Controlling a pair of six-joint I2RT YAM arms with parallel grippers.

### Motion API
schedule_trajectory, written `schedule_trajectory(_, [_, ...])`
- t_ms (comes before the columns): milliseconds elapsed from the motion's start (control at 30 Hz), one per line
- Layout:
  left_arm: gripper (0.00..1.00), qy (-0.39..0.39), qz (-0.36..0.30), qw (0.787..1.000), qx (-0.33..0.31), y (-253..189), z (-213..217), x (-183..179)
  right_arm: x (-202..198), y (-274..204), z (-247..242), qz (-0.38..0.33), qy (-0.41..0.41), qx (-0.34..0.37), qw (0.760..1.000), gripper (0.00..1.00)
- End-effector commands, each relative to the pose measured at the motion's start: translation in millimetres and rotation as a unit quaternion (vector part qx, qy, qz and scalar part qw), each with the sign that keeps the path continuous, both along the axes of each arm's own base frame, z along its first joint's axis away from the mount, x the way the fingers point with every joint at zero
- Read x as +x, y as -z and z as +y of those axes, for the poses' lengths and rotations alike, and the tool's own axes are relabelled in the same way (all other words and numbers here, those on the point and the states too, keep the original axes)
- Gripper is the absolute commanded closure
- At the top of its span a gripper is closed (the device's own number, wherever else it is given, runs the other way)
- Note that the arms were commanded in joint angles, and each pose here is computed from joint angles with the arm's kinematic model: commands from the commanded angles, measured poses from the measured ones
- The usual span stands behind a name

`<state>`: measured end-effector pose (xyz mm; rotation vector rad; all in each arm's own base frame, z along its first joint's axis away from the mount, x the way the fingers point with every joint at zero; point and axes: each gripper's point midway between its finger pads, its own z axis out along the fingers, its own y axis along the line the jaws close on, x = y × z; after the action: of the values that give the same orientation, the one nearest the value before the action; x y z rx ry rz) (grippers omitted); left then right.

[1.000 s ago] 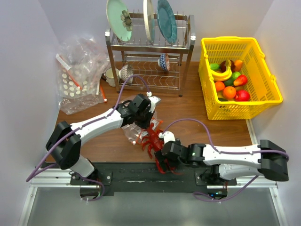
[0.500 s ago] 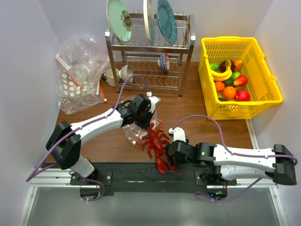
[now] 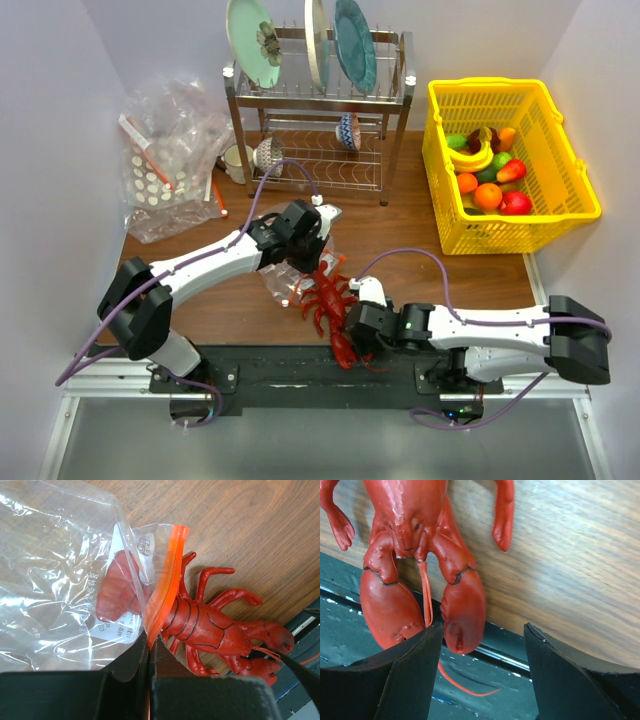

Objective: Place the food in the zip-top bag and seal the zipper
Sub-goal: Place the fake lobster in the zipper food storage bag.

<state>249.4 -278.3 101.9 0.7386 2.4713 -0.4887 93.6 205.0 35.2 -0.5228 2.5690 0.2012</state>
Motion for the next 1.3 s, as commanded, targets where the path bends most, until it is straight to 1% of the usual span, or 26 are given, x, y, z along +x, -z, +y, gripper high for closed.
schedule_trajectory(0, [1.00,0.006,-0.025,1.000,-0.010,-13.7,-4.7,6.4,4.3,5.2,16.3,-0.004,-0.001,0.017,1.000,0.31])
schedule_trajectory(133, [1.00,0.005,-0.026,1.000,-0.011,-14.5,-5.0,7.9,4.7,24.1,13.0,0.003,0.007,-0.012,1.000,0.35])
schedule_trajectory(267, [1.00,0.006,-0.026,1.000,-0.009,-13.0,-4.9,7.9,7.8,29.8,18.2,0.000,0.016,-0.015,1.000,0.47])
schedule_trajectory(300, [1.00,0.006,-0.024,1.000,-0.008,-12.2,-4.4,7.3,8.4,30.0,17.8,-0.001,0.017,-0.016,1.000,0.58])
schedule_trajectory(367, [1.00,0.007,-0.025,1.000,-0.008,-12.2,-4.4,6.7,13.9,22.7,18.9,-0.017,0.014,-0.016,1.000,0.71])
schedule_trajectory(400, [1.00,0.006,-0.024,1.000,-0.006,-11.1,-3.6,7.0,14.7,15.4,22.2,-0.022,0.010,-0.004,1.000,0.80])
schedule_trajectory(500, [1.00,0.005,-0.025,1.000,-0.005,-10.4,-2.9,7.2,20.4,-2.1,21.7,-0.044,0.003,0.009,0.999,0.90])
schedule_trajectory(533, [1.00,0.006,-0.025,1.000,-0.006,-11.0,-3.3,7.2,22.7,-15.3,23.9,-0.056,-0.002,0.026,0.998,0.91])
schedule_trajectory(567, [1.00,0.007,-0.025,1.000,-0.007,-11.8,-4.2,7.4,23.5,-20.3,20.9,-0.061,-0.004,0.025,0.998,0.93])
schedule_trajectory(733, [1.00,0.006,-0.025,1.000,-0.007,-12.8,-5.1,8.6,29.7,-58.6,17.9,-0.099,-0.021,0.061,0.993,0.93])
schedule_trajectory(833, [1.00,0.006,-0.023,1.000,-0.006,-13.3,-6.7,9.7,28.2,-66.7,22.3,-0.102,-0.039,0.073,0.991,0.93])
schedule_trajectory(1000, [1.00,0.004,-0.023,1.000,-0.013,-21.8,-13.9,15.9,24.2,-62.4,29.0,-0.091,-0.060,0.052,0.993,0.94])
schedule_trajectory(1267, [1.00,0.004,-0.014,1.000,0.007,-15.0,-16.6,20.7,22.2,-72.8,41.4,-0.120,-0.087,0.033,0.988,0.94])
